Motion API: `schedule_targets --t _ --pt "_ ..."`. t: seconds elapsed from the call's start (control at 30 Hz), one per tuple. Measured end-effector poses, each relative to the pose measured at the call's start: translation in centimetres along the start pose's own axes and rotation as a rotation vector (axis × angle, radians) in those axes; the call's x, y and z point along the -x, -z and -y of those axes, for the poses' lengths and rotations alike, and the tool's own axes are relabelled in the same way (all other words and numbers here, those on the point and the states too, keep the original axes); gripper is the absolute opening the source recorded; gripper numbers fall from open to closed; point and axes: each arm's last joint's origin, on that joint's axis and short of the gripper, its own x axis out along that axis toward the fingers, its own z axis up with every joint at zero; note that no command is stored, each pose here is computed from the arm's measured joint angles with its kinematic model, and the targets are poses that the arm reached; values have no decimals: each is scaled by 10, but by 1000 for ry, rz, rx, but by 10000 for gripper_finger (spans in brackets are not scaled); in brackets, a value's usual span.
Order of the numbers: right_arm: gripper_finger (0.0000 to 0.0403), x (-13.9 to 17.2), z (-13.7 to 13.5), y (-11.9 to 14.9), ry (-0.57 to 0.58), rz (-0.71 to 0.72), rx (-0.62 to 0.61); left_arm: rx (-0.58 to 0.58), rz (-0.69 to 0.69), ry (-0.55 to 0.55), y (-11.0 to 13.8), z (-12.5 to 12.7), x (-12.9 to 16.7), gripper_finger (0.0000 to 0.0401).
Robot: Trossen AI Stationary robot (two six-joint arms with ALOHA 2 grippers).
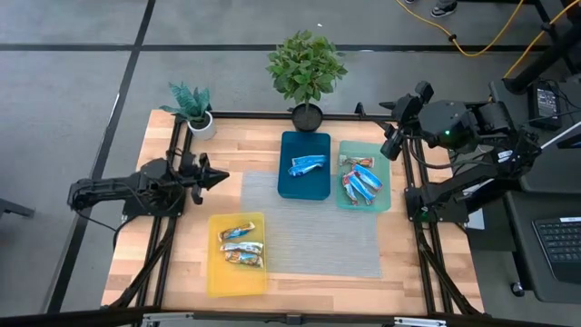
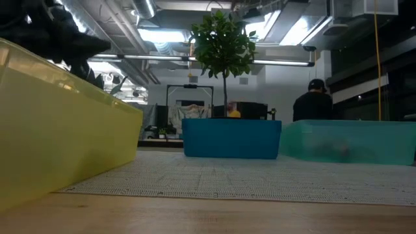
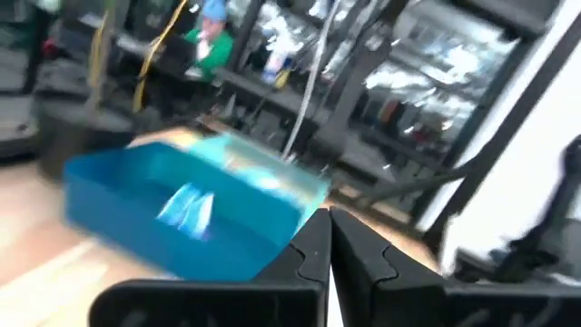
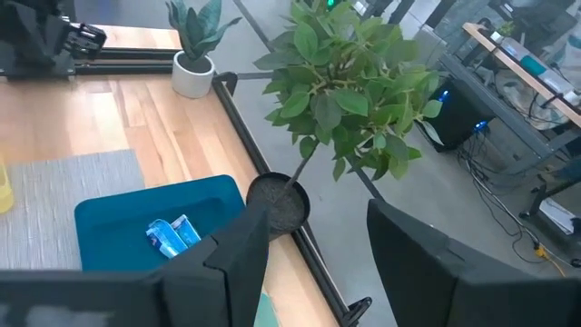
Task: Pick and place Granola Bars by type
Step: Return to Home Position
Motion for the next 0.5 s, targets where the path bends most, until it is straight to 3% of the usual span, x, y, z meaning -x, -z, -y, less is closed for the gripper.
schedule_targets --t 0.2,0.5 --pt "188 0 0 0 -9 -2 -2 -71 -63 -68 10 -7 -2 1" --pt "188 0 0 3 -9 -28 -3 -239 -78 -48 11 -7 -3 1"
